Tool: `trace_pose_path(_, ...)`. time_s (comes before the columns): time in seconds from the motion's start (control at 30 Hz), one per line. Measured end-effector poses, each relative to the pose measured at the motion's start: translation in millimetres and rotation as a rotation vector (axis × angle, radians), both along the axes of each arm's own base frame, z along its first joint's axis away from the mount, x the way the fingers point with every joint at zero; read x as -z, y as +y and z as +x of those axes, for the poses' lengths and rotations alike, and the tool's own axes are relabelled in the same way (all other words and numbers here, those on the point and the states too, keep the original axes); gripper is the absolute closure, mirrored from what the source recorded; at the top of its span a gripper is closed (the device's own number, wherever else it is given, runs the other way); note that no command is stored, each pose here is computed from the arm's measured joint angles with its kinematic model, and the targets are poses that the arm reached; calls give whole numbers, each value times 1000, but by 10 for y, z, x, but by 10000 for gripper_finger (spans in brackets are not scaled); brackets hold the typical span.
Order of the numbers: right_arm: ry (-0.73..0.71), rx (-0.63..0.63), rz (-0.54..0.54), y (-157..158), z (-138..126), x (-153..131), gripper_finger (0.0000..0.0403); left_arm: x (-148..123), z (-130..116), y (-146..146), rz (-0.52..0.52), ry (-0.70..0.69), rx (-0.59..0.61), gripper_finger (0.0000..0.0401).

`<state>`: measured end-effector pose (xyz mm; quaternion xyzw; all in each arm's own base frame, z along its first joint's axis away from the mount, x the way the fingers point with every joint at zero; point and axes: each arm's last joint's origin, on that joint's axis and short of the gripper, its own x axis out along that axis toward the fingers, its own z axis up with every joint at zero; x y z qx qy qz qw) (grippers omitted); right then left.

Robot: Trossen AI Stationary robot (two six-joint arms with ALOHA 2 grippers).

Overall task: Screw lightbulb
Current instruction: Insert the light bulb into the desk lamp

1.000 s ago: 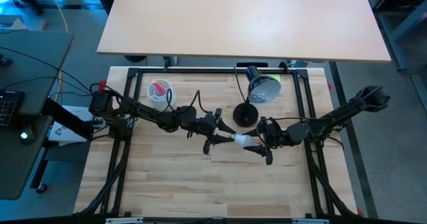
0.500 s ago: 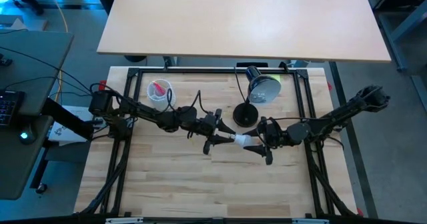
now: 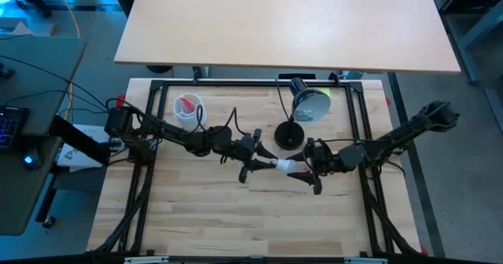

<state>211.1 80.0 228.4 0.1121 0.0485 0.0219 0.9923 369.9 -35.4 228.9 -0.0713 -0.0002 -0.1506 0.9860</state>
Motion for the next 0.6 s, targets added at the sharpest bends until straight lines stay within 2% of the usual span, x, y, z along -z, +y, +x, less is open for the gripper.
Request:
trace_pose_path(0.13,-2,1,0,0,-1,-3,165,-22,10,-7,0,-6,4,296)
trace_pose_path(0.6,1,-7,-7,1,-1,0,163,-22,5,-9,23,-13,5,304)
